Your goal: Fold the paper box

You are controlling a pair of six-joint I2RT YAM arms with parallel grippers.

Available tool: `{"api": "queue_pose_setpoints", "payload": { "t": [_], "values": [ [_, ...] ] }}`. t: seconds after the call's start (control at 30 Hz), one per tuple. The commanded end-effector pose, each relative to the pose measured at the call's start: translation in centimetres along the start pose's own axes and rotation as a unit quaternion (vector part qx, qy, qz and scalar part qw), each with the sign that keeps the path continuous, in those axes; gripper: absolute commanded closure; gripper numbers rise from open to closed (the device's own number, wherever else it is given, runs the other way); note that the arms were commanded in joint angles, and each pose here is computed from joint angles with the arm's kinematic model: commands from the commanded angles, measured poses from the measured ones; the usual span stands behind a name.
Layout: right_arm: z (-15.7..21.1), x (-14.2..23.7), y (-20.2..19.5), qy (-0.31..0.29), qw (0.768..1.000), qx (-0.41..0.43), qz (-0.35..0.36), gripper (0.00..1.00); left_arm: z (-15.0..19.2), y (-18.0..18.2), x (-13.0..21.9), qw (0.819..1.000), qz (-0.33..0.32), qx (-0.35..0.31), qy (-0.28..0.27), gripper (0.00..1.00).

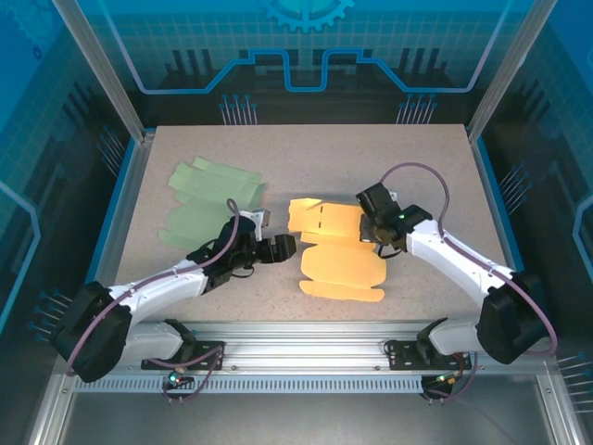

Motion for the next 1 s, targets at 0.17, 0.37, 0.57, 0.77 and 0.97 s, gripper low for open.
{"api": "queue_pose_setpoints", "payload": {
  "t": [0.17,0.37,0.57,0.77,0.97],
  "values": [
    [-0.1,1.4,1.3,-0.068,0.997,-0.014,-0.022,1.0,-2.2,-3.3,-1.5,0.994,0.099,0.021,-0.039,0.15],
    [0.1,2.0,1.8,-0.084,0.996,-0.005,-0.023,1.0,-2.4,-3.5,-2.0,0.994,0.1,0.023,-0.038,0.14],
    [0.2,2.0,1.9,-0.089,0.996,-0.008,-0.027,1.0,-2.9,-4.5,-1.8,0.991,0.126,0.017,-0.052,0.29],
    [0.3,2.0,2.1,-0.089,0.995,-0.008,-0.031,1.0,-4.0,-5.9,-1.6,0.985,0.155,0.002,-0.072,0.37],
    [0.6,1.9,2.1,-0.088,0.995,-0.006,-0.038,1.0,-4.7,-6.9,-2.1,0.98,0.177,-0.009,-0.087,0.36]
  ]
}}
Point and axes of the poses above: each hand's point on the last joint's axis, 136 mm out from that joint toward the fingers, its own x axis back along the fingers, its own y axis along the line the jaws close on, z = x × y, the point moved 5 cm from there along x, back along the fingers, and after that the axes turned 12 degrees about -x, right-handed, at the moved point
